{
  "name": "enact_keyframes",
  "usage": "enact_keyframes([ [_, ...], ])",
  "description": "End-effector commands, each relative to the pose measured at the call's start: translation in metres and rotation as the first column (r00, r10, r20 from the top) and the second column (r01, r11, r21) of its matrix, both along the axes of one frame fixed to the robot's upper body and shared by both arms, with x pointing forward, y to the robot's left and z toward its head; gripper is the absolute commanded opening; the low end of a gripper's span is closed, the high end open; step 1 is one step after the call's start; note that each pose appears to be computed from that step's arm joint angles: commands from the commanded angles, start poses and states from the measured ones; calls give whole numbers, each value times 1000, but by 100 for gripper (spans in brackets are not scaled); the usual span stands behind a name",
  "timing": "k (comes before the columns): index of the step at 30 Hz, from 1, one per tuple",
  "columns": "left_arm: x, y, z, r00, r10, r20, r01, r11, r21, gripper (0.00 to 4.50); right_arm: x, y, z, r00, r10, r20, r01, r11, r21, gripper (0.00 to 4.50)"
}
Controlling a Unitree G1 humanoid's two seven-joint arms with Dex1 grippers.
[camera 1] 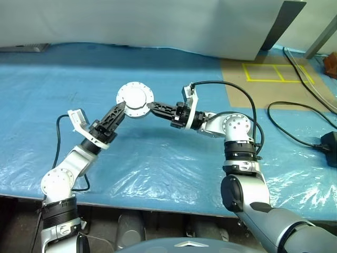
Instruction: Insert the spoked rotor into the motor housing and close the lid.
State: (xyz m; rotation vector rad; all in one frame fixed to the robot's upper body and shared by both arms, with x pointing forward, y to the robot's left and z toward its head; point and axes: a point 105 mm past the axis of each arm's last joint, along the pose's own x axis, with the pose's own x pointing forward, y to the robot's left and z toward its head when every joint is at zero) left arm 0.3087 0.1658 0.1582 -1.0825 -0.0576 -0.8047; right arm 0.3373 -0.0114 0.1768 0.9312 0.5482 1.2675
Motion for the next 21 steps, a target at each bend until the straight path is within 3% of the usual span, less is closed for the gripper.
enact_keyframes([
  [1,6,0,6,999,14,36,-14,1000,-9,446,-8,0,29,995,31,99,-39,996,75,110],
  [9,11,-47,30,987,-108,122,113,993,-34,446,-10,0,25,996,31,88,-36,997,62,110],
  [20,28,-40,18,998,-34,45,35,999,-22,446,-9,2,19,997,19,75,-21,999,26,110],
  [21,27,-41,20,997,-45,55,48,998,-48,430,-8,2,18,997,18,74,-20,1000,22,110],
])
